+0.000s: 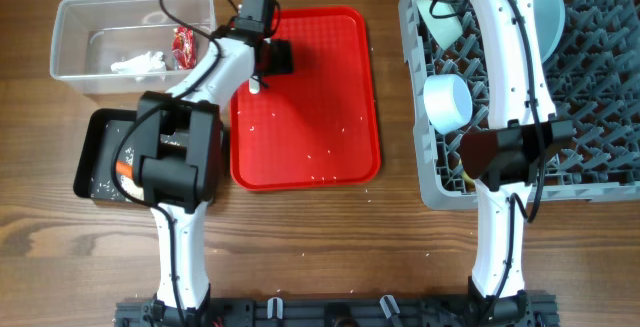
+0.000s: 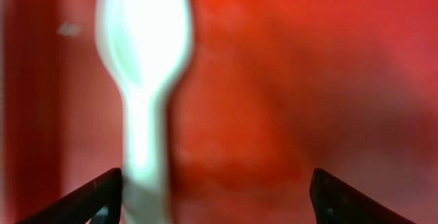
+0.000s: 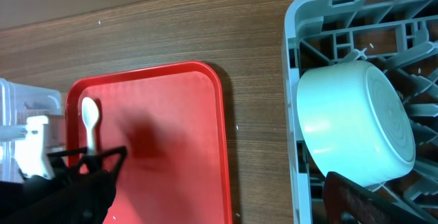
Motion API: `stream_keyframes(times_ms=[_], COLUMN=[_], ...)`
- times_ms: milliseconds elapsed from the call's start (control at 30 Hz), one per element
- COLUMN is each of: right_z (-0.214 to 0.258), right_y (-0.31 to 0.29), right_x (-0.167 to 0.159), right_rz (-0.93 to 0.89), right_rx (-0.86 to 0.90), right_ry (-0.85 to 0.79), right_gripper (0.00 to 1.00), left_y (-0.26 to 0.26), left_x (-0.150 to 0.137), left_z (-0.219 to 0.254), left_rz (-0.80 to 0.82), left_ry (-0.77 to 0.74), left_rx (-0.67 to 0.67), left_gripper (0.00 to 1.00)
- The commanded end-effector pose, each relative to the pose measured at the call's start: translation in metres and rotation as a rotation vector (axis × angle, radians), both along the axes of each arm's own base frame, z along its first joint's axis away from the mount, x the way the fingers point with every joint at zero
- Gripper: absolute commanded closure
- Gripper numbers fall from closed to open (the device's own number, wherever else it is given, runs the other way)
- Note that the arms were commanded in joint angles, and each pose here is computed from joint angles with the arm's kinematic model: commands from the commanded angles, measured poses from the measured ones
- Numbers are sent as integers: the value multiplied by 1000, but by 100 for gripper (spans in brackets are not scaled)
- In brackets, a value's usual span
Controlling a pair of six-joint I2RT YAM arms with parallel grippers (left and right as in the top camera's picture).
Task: Sort waste into correct bins and load items into the dishwasher rack
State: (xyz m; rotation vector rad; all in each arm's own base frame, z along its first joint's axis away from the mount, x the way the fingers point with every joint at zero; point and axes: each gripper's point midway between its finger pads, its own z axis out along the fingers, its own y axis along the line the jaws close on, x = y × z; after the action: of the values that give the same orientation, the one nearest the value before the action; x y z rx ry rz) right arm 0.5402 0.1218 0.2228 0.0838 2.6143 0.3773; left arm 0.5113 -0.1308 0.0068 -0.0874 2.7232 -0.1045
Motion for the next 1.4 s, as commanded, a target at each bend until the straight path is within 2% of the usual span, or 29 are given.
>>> stream_keyframes(times_ms=[0,133,233,300,467,533,633,700,867,967,1100,1167,1200,1267,1300,1333,1367], right_z=[1,1,2,5,11,-9,-53,-95,-171,-206,-229,-237,-245,-255,-259,-261,-262], right_y=[3,3,5,6,57,95,146,179,211,211,207,208,208,206,204,202,201], right_x=[-1,-1,0,5,18,14,-1,-14,-46,-50,-44,-42,-43,-46,-49,-51,-53], right_rz=[26,27,54,54,239,314,415,458,572,598,585,584,586,591,594,596,598], right_rx=[4,4,2,6,-1,-12,-66,-137,-299,-350,-369,-368,-370,-378,-382,-387,-390], right_ry=[-2,-3,-15,-40,-172,-172,-150,-144,-114,-75,-66,-69,-61,-40,-23,-10,-1], right_gripper=[0,0,1,2,4,11,12,12,13,16,19,23,29,50,67,75,78], left_y=[-73,-94,-91,-77,6,51,102,131,152,153,153,153,153,153,152,152,152], left_x=[-62,-75,-74,-69,-72,-80,-84,-89,-100,-102,-108,-110,-110,-110,-110,-111,-111], left_z=[-47,-36,-2,42,179,223,253,252,245,243,239,238,238,238,238,238,238], left_rz=[-211,-285,-238,-173,57,149,261,328,381,382,383,383,384,383,384,384,383], left_ry=[190,172,169,138,-34,-112,-193,-179,-129,-119,-89,-81,-80,-80,-79,-79,-77], left_rx=[-62,46,29,5,-90,-108,-88,-76,-64,-62,-57,-56,-56,-56,-56,-56,-55], left_gripper=[14,11,11,9,7,6,5,4,4,4,4,4,5,4,5,5,5])
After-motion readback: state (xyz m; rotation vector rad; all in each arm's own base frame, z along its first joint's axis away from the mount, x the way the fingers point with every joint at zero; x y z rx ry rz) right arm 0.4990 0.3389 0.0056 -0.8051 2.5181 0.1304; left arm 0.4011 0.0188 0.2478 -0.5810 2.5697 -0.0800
